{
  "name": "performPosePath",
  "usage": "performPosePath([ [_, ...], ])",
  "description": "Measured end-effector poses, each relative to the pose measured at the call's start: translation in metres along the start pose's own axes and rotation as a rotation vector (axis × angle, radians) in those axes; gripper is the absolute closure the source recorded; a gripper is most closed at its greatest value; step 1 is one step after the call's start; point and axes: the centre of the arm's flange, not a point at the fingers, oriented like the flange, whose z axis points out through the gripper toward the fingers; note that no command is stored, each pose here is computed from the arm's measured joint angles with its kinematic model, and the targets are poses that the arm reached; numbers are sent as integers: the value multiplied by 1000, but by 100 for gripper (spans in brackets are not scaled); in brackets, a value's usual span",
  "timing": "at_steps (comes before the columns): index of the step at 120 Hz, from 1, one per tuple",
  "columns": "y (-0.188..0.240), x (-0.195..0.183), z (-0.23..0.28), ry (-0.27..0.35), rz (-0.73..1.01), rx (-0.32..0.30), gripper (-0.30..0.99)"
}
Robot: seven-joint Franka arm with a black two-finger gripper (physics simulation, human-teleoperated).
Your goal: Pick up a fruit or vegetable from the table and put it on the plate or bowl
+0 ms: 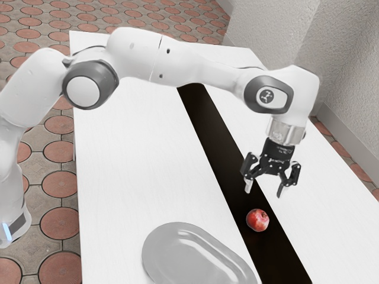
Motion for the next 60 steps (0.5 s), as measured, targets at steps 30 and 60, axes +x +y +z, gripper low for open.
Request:
performPosePath([
  [30, 9, 7, 12, -36, 16, -9, 0],
  [60, 7, 9, 55, -75, 23, 30, 0],
])
